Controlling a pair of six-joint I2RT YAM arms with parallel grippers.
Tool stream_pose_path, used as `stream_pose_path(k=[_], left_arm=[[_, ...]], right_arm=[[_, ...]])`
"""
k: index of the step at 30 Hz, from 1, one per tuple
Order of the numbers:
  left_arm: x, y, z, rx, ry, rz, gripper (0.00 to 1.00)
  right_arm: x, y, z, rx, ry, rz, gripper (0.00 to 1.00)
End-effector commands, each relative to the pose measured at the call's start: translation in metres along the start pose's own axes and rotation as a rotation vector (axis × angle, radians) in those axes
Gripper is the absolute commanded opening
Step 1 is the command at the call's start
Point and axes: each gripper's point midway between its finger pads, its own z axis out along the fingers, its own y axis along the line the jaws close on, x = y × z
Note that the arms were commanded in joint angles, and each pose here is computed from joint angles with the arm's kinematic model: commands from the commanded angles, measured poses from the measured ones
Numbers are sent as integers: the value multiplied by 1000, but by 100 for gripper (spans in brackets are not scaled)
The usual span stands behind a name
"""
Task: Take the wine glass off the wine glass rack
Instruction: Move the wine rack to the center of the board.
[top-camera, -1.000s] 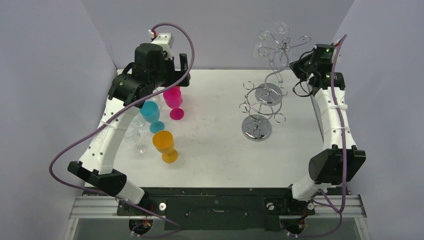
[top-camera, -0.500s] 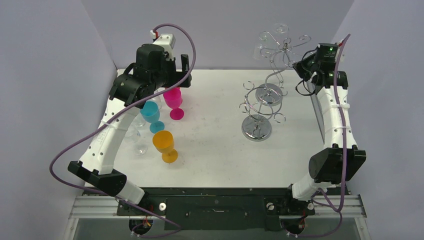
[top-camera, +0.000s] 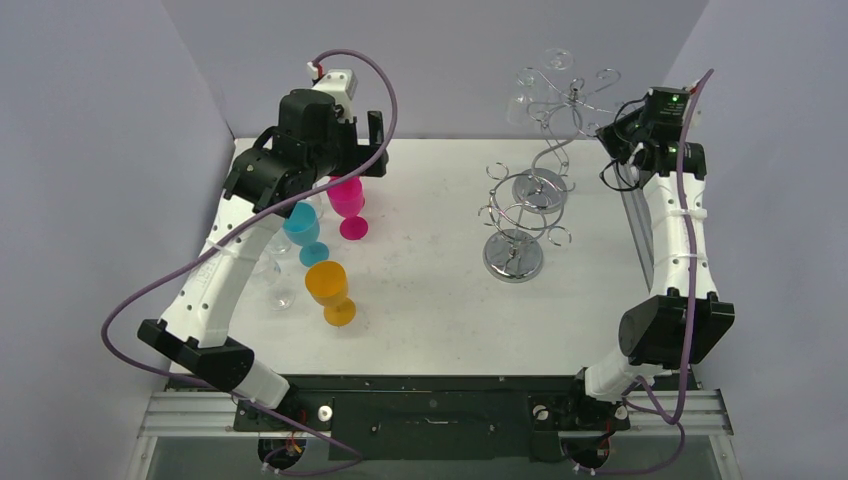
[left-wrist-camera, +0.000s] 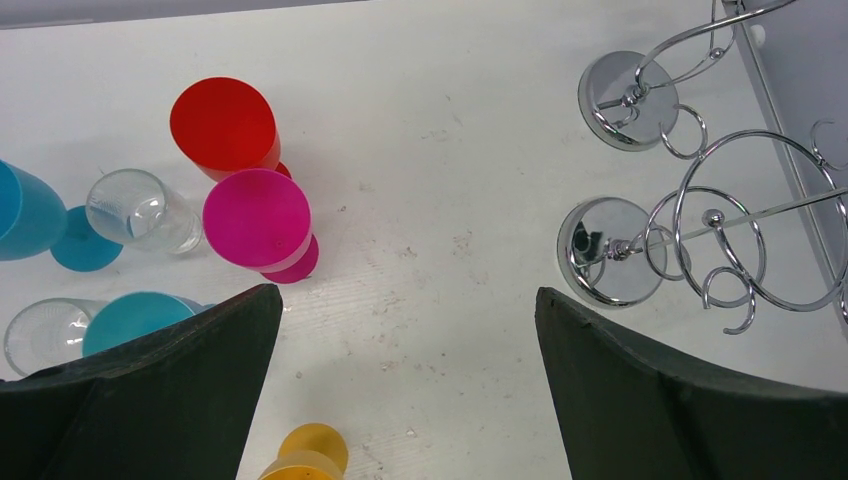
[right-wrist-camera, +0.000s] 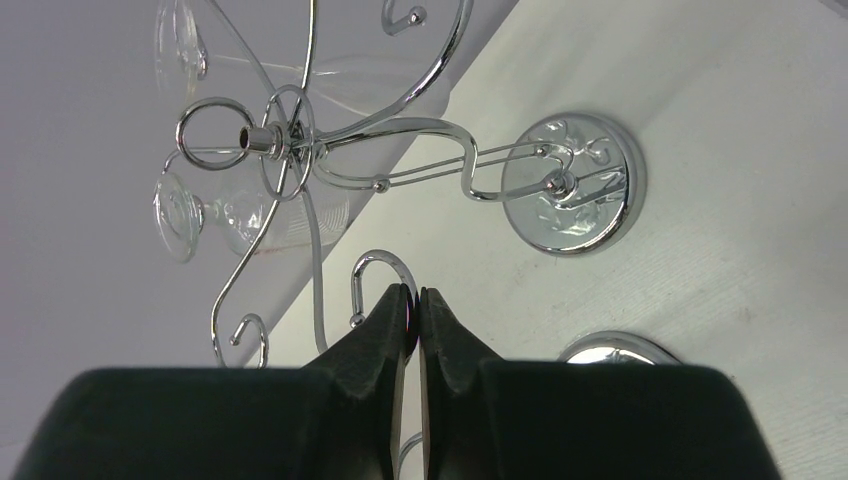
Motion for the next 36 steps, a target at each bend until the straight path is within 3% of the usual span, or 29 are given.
stream_pose_path(k=[1,36], left_arm=[[-16,-5,-3,5,-52,-8,96],[-6,-31,8,32,-22,5,96]], right_arm=[[-35,15,-34,-53,-105,-18,0],[-67,5,-71,-75,-152,10,0]])
